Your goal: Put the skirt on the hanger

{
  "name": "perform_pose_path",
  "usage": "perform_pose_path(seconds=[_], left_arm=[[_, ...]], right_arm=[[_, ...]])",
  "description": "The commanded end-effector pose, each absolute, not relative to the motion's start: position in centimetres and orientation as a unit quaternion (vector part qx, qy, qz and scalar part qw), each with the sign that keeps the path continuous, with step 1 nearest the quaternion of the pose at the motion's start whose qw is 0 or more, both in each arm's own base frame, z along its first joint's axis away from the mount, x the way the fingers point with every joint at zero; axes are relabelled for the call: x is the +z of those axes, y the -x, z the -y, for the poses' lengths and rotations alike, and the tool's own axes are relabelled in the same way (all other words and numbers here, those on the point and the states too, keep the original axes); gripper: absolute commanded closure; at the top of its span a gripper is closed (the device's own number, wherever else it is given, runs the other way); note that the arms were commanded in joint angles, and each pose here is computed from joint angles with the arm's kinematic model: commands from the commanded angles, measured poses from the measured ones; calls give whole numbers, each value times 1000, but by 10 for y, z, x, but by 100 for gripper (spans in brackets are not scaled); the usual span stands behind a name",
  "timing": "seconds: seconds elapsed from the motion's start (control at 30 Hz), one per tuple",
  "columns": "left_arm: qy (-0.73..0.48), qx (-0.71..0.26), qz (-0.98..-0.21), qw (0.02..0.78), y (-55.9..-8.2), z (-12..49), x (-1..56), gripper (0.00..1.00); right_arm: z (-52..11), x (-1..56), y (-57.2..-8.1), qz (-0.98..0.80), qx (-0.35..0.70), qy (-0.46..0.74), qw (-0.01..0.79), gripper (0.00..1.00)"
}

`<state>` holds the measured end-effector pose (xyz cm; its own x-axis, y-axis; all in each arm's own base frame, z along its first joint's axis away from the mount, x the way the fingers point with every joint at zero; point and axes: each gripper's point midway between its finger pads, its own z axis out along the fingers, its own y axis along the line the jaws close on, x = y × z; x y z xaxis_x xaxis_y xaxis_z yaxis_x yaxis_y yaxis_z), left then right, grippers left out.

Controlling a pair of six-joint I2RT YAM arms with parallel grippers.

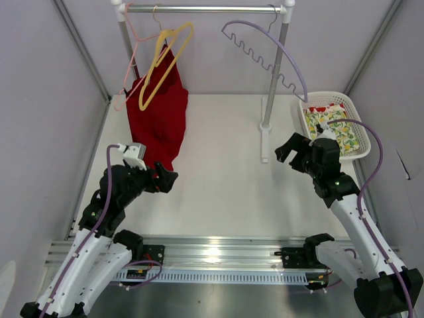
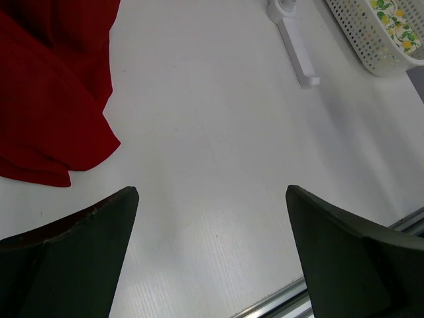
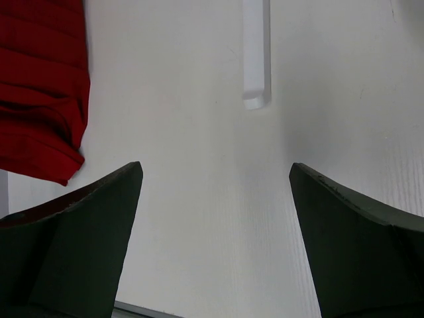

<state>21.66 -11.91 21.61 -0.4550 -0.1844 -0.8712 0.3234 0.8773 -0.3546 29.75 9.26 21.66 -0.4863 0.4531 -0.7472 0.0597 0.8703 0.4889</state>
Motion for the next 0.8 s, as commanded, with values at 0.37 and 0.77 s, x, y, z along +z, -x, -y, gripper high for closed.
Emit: perform_pose_path(seconds=[0.37,0.77], left_arm=[[-46,-261,-803,534,-216,124,227,0],[-60,-274,-799,531,-212,131,229,1]], right_arm=[[-33,229,-338,-836,146,-237,473,1],[106,132,-443,-799,88,-467,369,4]])
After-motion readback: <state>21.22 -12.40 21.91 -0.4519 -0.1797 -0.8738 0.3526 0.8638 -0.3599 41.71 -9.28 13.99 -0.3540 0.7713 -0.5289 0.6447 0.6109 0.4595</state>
